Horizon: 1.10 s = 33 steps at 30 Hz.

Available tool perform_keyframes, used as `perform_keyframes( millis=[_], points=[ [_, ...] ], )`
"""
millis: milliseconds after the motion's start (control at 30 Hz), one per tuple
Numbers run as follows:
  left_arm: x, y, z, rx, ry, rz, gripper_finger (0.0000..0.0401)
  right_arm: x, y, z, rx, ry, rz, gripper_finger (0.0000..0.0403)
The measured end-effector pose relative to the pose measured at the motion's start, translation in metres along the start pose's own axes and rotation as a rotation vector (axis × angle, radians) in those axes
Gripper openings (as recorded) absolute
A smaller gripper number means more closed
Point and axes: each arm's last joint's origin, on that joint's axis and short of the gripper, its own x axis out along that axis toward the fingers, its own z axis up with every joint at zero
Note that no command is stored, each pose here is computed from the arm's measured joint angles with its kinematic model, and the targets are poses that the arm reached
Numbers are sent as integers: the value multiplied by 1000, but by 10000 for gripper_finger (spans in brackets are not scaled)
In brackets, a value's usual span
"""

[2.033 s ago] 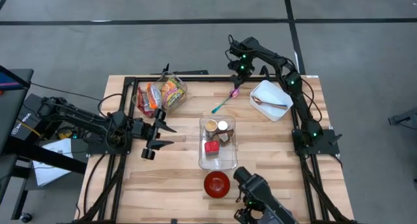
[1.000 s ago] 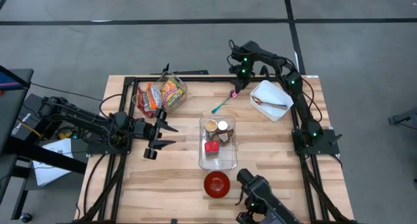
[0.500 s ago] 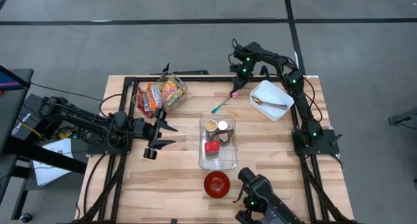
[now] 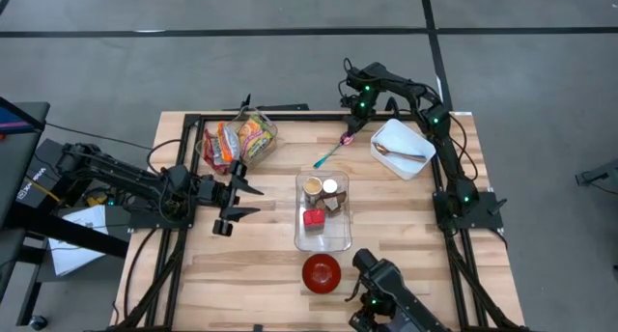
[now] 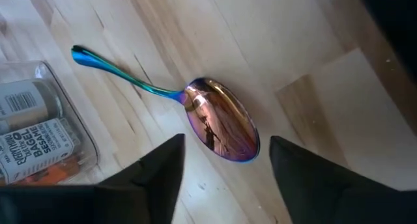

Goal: Pick & Place Food Item
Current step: Put the blue spoon into the white bin

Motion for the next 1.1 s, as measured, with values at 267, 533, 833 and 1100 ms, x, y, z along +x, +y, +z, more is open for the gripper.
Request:
perform_keyframes(
  millis=[267,533,833,1100],
  points=[
    [0,0,0,-4,0,0,167,5,-2,-2,-6,15,5,96],
    [0,0,0,-4,0,0,167,11,-4,-7,-47,33,32,12],
    [0,0,0,-4,0,0,167,10,-3,-7,-63,34,28,4],
    [0,0,0,-4,0,0,167,-27,26,-10,-147,-69,10,0]
  ],
)
